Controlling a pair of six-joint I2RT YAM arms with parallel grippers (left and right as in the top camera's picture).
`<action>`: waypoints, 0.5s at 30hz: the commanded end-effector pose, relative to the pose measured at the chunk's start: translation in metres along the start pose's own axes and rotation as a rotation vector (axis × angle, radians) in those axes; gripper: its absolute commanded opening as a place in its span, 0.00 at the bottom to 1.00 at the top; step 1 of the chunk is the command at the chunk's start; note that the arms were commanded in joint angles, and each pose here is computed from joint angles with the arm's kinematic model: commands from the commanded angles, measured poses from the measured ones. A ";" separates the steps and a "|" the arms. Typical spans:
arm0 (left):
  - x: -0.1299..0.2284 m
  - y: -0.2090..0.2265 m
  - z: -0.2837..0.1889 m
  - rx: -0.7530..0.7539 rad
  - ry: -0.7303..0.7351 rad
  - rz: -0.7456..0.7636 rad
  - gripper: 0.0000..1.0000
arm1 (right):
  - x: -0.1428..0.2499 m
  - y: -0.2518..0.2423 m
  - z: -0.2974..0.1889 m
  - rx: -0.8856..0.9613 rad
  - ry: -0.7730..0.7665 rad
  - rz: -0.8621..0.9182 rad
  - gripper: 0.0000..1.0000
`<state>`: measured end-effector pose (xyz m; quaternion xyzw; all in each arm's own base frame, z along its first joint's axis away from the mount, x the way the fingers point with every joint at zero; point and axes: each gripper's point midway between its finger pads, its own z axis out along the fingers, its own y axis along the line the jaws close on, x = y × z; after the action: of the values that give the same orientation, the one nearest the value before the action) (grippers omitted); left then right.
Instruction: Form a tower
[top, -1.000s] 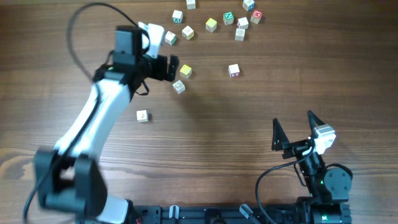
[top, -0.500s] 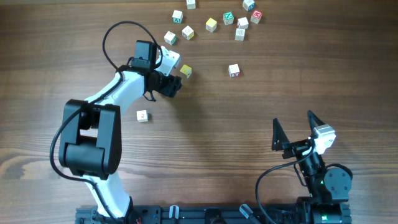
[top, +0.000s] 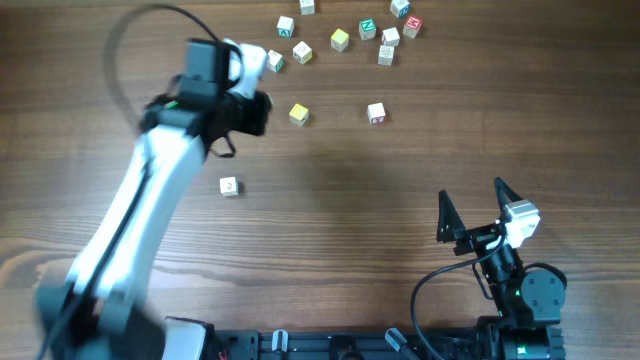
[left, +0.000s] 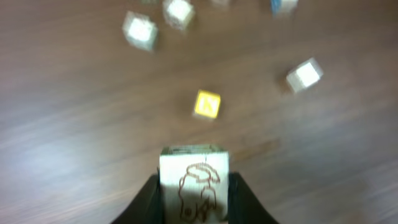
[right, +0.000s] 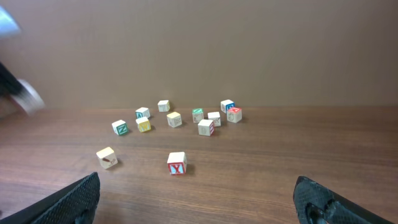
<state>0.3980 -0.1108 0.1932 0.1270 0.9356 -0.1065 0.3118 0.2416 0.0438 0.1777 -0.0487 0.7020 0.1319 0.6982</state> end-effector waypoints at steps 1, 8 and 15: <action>0.016 0.020 -0.093 -0.199 -0.056 -0.141 0.18 | -0.002 -0.003 0.000 0.016 -0.009 0.012 1.00; 0.105 0.037 -0.080 -0.332 0.153 -0.403 0.15 | -0.002 -0.003 0.000 0.016 -0.009 0.012 1.00; 0.163 0.051 0.010 -0.340 0.176 -0.431 0.18 | -0.002 -0.003 0.000 0.016 -0.009 0.012 1.00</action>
<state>0.2935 -0.0395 0.1036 -0.1065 0.9694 -0.0057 0.2210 0.2417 0.0438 0.1772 -0.0484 0.7028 0.1321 0.6974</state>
